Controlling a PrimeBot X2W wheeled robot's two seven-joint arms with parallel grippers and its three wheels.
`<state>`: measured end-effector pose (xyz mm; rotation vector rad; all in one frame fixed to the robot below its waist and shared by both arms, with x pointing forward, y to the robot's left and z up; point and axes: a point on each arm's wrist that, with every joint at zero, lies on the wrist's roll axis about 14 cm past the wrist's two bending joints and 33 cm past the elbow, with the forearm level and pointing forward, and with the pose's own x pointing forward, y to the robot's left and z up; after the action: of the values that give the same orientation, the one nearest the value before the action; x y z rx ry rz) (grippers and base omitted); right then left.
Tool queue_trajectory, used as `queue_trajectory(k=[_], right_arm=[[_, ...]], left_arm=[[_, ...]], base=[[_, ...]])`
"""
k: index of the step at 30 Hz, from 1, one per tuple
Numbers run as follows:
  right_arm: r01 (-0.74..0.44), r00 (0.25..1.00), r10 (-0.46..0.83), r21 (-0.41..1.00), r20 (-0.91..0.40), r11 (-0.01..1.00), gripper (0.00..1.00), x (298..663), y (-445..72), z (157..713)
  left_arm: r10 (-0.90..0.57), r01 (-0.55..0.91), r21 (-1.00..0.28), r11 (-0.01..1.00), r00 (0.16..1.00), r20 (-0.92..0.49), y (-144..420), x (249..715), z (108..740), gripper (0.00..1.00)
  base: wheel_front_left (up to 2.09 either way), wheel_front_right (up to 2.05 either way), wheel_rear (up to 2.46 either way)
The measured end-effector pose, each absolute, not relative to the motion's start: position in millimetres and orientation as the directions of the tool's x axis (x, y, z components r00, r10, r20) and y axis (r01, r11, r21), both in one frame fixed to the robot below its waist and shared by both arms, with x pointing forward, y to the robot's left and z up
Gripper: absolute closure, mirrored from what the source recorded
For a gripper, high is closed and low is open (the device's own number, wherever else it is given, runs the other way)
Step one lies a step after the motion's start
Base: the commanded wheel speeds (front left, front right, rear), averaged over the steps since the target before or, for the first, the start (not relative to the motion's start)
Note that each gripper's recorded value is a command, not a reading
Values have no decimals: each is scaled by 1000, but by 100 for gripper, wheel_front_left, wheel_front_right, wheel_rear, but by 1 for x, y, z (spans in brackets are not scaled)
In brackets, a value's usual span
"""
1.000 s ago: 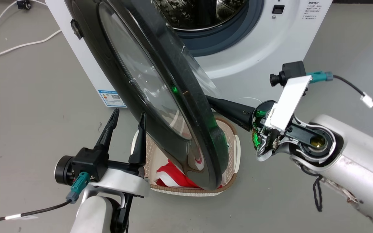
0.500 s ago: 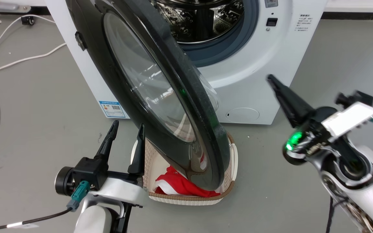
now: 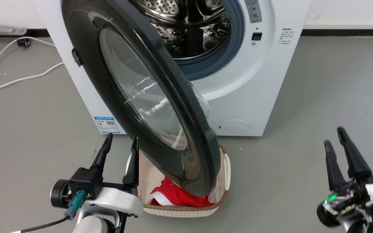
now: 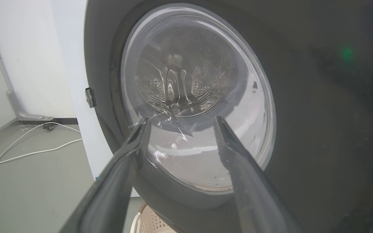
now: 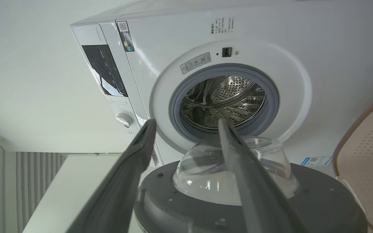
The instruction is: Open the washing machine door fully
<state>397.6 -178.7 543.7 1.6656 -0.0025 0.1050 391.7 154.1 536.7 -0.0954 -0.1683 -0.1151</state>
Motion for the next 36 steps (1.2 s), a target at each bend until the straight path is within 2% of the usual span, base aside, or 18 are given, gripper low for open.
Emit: queue_trajectory(k=[4,8,12,14,17,22,25,30,33,36], right_arm=[[-42,999,-2,998,42,-51,0,382,-192,531],[-9,999,-29,993,13,116,0,372,-200,513],[1,996,-80,937,29,349,0,371,-216,506],[3,994,-96,870,51,492,0,371,-222,506],[-7,989,-110,758,104,652,0,373,-223,516],[-34,978,-65,454,200,890,0,376,-213,540],[-45,975,-15,259,223,965,0,376,-203,550],[-74,982,67,37,175,997,0,367,-182,547],[-88,988,90,-25,122,996,0,361,-176,535],[-88,992,89,-13,94,996,0,356,-176,525]], left_arm=[[-108,124,-85,989,979,171,153,388,536,0],[-106,123,-85,989,979,175,154,385,538,0],[-100,116,-83,990,980,174,156,384,537,0],[-98,114,-83,990,980,174,156,384,537,0],[-97,113,-83,990,980,173,157,384,537,0],[-95,110,-83,991,981,168,158,386,536,0],[-96,111,-81,991,981,166,157,387,535,0],[-95,109,-78,991,982,165,158,387,534,0],[-95,109,-78,991,982,165,158,387,534,0],[-95,109,-77,991,982,165,158,387,534,0]], base=[[0,0,0],[0,0,0],[0,0,0],[0,0,0],[0,0,0],[0,0,0],[0,0,0],[0,0,0],[0,0,0],[0,0,0]])
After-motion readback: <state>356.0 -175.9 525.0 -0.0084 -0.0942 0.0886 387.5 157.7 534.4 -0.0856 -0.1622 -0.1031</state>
